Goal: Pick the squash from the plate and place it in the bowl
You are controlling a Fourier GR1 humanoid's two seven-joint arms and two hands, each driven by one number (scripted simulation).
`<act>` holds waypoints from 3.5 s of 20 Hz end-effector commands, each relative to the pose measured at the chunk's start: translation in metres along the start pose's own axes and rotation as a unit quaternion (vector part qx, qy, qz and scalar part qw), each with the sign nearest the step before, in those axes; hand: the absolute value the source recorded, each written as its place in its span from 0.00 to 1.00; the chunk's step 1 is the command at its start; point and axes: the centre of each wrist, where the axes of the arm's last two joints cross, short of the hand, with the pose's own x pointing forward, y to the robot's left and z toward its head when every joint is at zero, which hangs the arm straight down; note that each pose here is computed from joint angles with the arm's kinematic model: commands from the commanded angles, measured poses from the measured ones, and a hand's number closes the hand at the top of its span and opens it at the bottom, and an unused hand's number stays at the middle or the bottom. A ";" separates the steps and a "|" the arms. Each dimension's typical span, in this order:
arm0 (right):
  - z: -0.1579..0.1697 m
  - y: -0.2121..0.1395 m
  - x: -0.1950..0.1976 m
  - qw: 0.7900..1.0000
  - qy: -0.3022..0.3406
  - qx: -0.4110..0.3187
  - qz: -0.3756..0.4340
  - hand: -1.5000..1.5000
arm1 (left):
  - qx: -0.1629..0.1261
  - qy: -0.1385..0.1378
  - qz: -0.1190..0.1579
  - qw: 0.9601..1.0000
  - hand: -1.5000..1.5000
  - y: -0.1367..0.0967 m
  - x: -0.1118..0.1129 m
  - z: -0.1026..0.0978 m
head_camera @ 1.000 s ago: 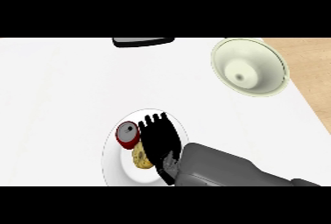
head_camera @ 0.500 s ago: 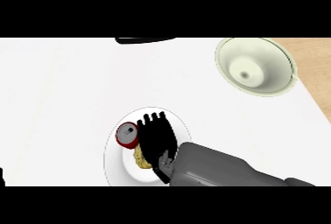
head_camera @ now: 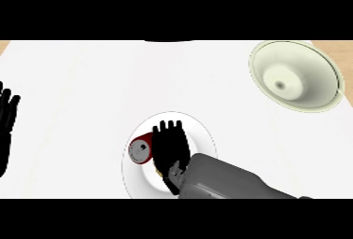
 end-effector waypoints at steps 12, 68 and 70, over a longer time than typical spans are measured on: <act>-0.030 0.022 -0.019 0.998 0.052 -0.028 0.015 1.00 | -0.035 -0.019 0.008 0.999 0.50 -0.003 -0.022 -0.067; 0.260 -0.110 -0.483 0.864 0.126 -0.352 -0.337 1.00 | -0.040 -0.022 0.014 0.999 0.50 -0.028 -0.015 -0.069; 0.238 -0.107 -0.465 0.872 0.125 -0.331 -0.337 1.00 | -0.045 -0.023 0.013 0.999 0.50 -0.045 -0.014 -0.068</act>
